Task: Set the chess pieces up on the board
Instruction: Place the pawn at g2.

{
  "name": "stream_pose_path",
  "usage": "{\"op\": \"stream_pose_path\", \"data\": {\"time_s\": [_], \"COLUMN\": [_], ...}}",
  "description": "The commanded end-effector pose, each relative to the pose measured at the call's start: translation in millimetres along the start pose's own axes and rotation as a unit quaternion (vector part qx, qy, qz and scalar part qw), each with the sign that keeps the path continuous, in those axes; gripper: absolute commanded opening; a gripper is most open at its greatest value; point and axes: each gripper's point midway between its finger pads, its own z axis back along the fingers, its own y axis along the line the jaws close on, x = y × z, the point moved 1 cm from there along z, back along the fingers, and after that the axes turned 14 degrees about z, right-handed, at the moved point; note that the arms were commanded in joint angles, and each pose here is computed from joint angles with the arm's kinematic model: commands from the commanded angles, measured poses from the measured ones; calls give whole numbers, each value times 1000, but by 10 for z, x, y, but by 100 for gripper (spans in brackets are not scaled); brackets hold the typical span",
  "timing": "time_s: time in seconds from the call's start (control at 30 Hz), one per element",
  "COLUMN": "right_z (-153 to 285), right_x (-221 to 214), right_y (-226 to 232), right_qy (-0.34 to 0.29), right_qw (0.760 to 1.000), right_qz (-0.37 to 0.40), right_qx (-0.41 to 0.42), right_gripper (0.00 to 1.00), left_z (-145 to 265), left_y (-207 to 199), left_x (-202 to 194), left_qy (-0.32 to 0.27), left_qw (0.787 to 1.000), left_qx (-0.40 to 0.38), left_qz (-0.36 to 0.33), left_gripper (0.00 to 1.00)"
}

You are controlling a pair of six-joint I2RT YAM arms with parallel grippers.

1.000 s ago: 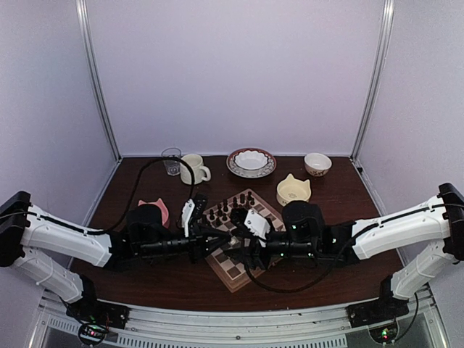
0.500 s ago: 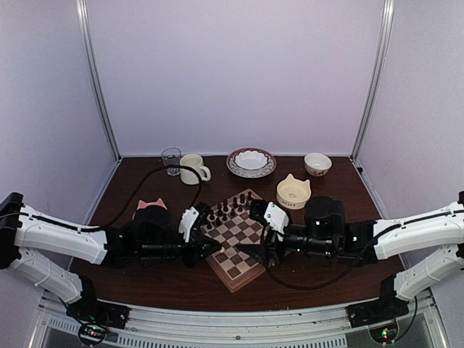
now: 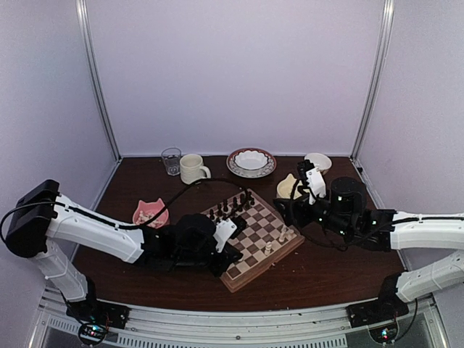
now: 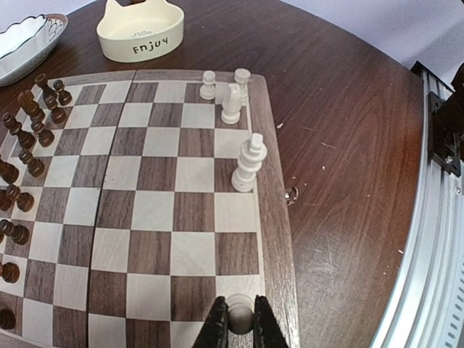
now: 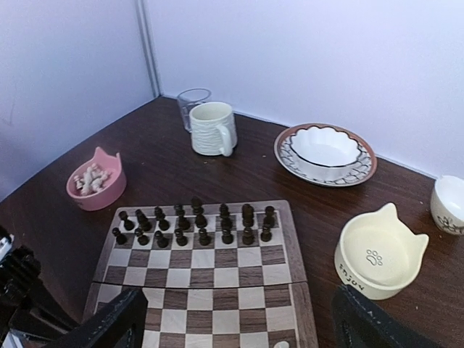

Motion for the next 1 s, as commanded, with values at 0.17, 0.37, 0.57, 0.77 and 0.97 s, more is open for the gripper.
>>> {"op": "stream_pose_path", "data": {"time_s": [0.17,0.37,0.57,0.77,0.97], "right_z": [144,161,156,145,137], "right_x": [-202,-253,-245,-259,-258], "right_y": [-450,-675,-704,-663,-647], "right_qy": [5,28,43,35,33], "right_qw": [993,980,977,980,982], "right_qz": [-60,-80,-85,-78,-75], "right_qx": [-103,-180,-190,-177,-172], "right_gripper": [99,100,100,100,99], "left_z": [-118,-141,-141,-136,-130], "left_y": [48,44,97,107,36], "left_x": [-136,-162,-199,-205,-199], "left_qy": [28,36,41,44,48], "left_qw": [999,999,998,997,997], "left_qx": [27,31,46,52,47], "left_qz": [-21,-24,-22,-23,-27], "left_gripper": [0,0,0,0,0]}}
